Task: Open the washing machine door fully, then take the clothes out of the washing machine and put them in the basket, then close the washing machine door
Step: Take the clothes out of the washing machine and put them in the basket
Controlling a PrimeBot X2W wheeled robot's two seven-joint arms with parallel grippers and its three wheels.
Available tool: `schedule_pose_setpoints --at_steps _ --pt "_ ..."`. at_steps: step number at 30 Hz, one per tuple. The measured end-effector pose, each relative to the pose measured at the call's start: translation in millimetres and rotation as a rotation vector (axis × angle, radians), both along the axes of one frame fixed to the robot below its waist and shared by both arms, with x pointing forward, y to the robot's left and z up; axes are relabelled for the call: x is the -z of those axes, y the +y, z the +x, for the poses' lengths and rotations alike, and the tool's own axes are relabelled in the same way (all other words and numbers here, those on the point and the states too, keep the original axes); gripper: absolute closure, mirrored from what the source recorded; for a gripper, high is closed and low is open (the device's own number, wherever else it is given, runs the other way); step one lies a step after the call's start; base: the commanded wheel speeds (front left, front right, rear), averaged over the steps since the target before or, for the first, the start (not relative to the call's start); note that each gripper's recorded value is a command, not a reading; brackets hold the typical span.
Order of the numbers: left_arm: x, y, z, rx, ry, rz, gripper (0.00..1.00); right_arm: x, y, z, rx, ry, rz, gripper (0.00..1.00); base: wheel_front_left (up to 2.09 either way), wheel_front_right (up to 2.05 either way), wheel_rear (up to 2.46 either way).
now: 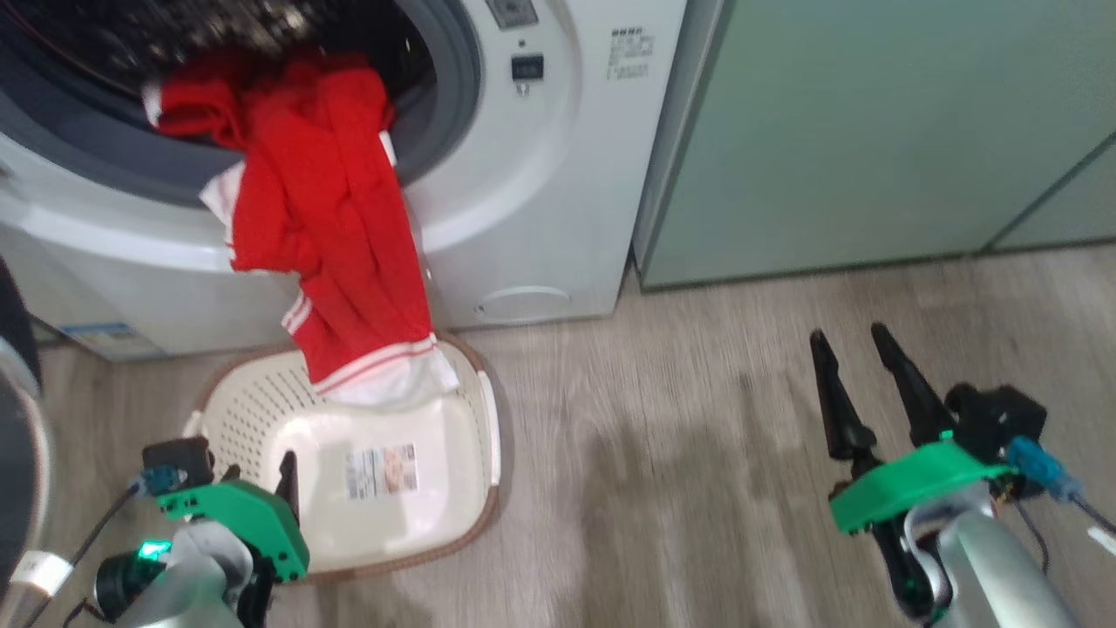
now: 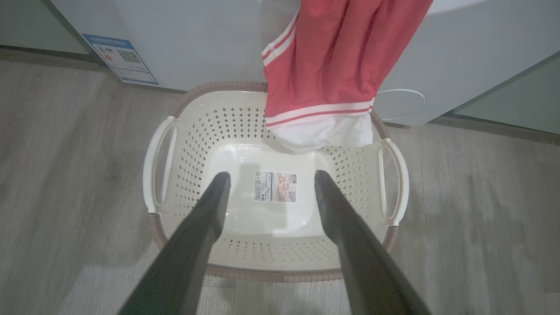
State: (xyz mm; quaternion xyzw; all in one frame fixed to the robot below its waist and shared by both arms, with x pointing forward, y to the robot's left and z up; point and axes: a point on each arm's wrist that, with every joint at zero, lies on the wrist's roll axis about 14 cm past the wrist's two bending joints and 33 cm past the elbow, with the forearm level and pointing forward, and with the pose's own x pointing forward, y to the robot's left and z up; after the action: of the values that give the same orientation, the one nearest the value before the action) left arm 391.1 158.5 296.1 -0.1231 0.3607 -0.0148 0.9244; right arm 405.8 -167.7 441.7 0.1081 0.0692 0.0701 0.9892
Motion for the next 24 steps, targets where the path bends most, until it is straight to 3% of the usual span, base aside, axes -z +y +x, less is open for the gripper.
schedule_pose_setpoints --at_steps 15,21,24 --pt "-102 21 15 0.002 -0.401 0.009 0.00 -20 1 -37 0.010 -0.052 0.017 0.00 0.00 0.00 0.00" --pt "-84 8 6 0.077 -0.318 0.017 0.00 -15 2 -37 0.013 -0.036 0.023 0.00 0.00 0.00 0.00" --pt "-85 0 21 0.110 -0.271 0.003 0.00 -9 2 -35 0.013 -0.018 0.025 0.00 0.00 0.00 0.00"
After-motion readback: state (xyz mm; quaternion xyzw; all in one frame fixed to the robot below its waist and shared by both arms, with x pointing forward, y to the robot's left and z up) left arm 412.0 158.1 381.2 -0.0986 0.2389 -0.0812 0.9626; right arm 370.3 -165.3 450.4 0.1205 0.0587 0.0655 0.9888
